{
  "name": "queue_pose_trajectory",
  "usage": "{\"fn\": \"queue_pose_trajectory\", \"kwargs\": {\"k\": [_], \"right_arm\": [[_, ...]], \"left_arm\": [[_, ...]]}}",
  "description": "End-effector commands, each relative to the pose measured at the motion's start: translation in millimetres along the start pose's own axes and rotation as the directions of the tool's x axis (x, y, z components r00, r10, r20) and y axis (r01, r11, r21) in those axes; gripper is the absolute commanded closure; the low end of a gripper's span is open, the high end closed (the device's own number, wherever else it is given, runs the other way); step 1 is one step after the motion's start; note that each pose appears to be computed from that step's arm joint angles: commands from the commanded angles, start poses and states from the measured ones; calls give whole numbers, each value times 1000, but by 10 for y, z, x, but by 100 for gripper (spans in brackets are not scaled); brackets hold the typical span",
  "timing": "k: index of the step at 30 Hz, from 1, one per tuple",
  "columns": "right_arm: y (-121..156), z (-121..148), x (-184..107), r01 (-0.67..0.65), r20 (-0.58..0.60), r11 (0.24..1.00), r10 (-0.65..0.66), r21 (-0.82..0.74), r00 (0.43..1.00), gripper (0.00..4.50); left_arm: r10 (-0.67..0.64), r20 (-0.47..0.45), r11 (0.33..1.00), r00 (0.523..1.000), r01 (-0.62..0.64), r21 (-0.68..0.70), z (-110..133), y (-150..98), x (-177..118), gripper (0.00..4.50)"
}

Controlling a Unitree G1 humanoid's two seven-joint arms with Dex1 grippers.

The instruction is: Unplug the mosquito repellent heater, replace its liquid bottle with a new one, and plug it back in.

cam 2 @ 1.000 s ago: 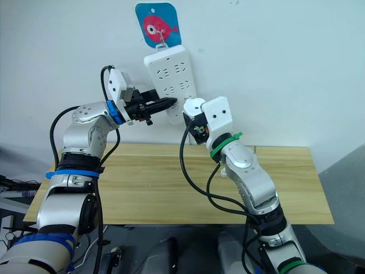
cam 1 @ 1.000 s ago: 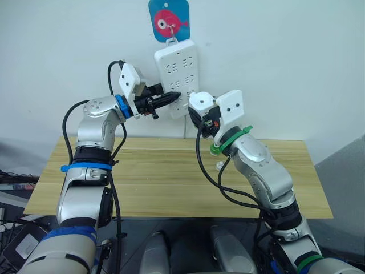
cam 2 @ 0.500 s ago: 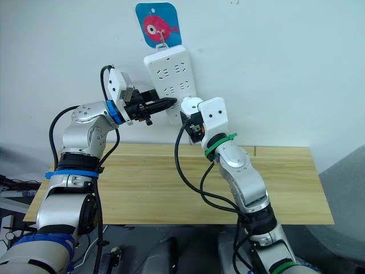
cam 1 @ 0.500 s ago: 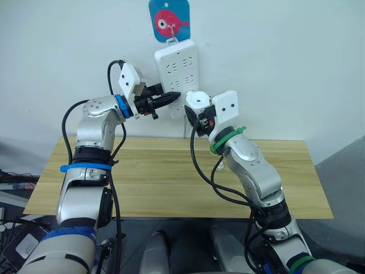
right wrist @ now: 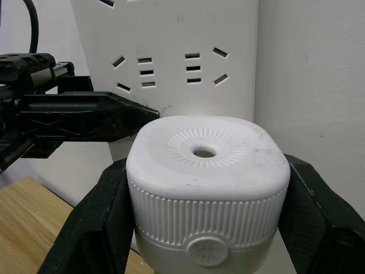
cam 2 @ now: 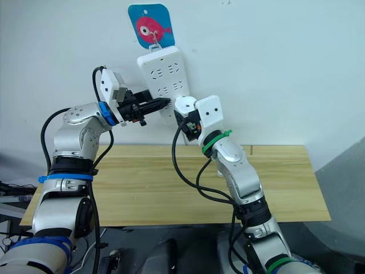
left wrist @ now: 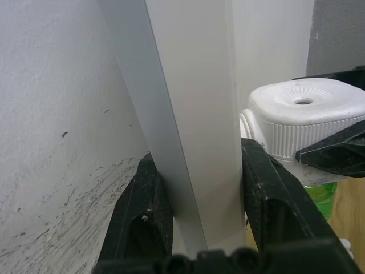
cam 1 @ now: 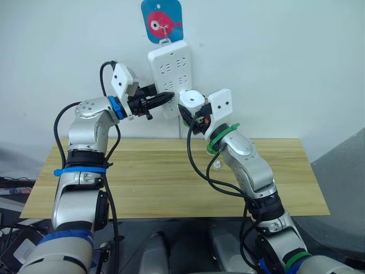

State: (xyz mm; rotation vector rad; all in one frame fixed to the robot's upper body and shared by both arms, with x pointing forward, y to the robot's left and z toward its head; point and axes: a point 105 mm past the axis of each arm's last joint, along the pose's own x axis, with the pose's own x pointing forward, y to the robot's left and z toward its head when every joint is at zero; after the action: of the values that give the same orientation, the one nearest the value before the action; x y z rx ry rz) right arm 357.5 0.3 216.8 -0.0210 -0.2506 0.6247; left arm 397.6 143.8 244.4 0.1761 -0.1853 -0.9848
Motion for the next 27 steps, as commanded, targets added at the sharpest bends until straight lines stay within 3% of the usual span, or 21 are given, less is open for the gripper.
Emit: {"fn": "queue_pose_trajectory", "kwargs": {"k": [1,2,6,7,15,23,27], "right_arm": [[54,16,69,-19,-18,1000,19,18,1000,154],[34,25,49,-5,-16,1000,5,12,1000,154],[26,12,-77,-3,-30,999,1,-52,1000,19],[34,2,-123,-8,-40,998,5,-64,999,6],[171,-12,-453,-114,-99,987,103,-111,990,0],[251,-13,-530,-189,-120,976,176,-105,977,0],[327,6,-556,-249,-114,963,238,-100,965,0]], "left_arm": [[-46,8,998,999,46,45,56,-99,83,313],[-40,5,998,999,40,49,52,-86,76,313],[3,6,998,1000,-3,62,61,0,34,313],[16,6,998,1000,-16,66,64,24,16,313],[178,35,979,983,-180,100,137,290,-209,313],[269,5,951,963,-266,160,158,416,-512,67],[295,-19,938,955,-286,197,197,447,-686,67]]}}
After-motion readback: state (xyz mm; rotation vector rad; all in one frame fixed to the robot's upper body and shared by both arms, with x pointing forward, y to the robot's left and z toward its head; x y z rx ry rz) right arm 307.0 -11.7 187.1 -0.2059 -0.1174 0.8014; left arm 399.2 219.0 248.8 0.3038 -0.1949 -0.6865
